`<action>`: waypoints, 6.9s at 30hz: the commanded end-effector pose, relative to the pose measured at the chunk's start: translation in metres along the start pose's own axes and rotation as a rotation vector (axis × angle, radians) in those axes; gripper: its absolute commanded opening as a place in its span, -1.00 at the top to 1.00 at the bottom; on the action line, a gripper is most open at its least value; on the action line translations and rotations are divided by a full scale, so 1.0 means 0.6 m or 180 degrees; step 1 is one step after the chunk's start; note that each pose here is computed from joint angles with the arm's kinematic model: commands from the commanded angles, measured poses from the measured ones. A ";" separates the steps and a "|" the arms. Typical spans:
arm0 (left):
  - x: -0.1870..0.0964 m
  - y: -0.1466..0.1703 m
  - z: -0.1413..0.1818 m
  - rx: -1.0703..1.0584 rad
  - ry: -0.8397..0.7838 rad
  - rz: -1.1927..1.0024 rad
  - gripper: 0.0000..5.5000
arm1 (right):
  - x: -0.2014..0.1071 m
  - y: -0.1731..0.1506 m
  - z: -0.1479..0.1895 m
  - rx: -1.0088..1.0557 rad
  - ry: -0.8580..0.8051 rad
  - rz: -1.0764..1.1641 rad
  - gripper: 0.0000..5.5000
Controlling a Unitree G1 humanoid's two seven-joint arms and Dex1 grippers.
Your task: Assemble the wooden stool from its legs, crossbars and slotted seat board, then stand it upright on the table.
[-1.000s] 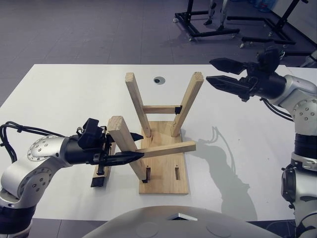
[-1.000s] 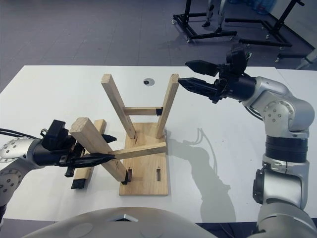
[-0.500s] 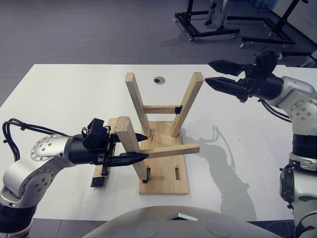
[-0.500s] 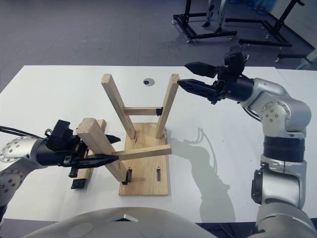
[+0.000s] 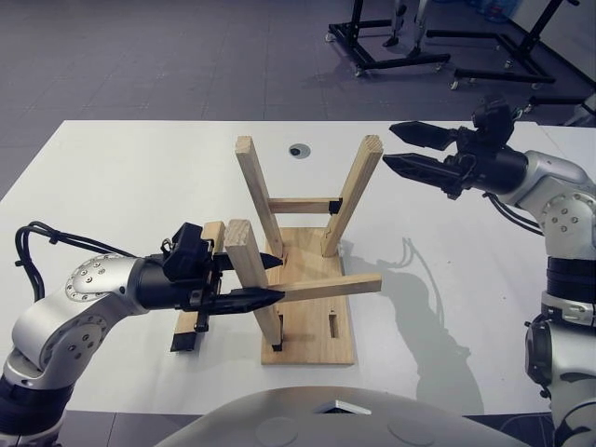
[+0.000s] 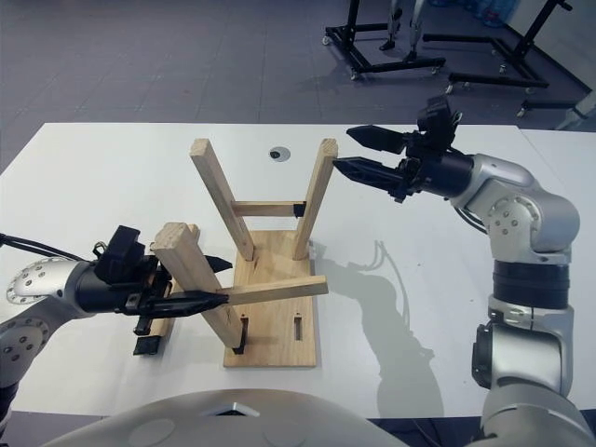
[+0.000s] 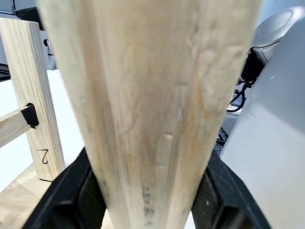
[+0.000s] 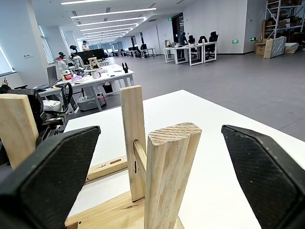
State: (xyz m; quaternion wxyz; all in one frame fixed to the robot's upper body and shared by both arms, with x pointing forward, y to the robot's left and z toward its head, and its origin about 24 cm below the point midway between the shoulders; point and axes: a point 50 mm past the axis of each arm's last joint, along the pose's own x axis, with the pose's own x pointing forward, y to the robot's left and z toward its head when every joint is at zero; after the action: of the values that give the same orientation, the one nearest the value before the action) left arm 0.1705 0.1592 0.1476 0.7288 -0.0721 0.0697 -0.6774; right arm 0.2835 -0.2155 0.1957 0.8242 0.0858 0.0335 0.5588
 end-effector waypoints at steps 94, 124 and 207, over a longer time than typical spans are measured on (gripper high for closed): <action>-0.086 -0.019 -0.208 -0.1400 0.1742 0.3973 0.25 | -0.018 0.097 -0.105 0.0050 -0.0749 -0.1253 -0.70; 0.031 0.091 0.094 -0.0323 -0.0975 -0.0241 0.26 | 0.143 0.128 0.007 0.0480 -0.1612 0.1257 -0.70; -0.077 -0.080 -0.167 -0.2108 -0.0569 0.1523 -0.69 | 0.003 0.144 -0.102 0.0311 -0.0969 0.1137 0.26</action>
State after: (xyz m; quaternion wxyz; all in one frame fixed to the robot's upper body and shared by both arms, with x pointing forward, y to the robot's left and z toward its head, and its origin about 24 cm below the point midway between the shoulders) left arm 0.0977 0.1980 0.0606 0.8010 -0.3451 0.2369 -0.4279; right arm 0.1938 -0.1790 0.1469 0.7074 0.2149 -0.0696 0.6697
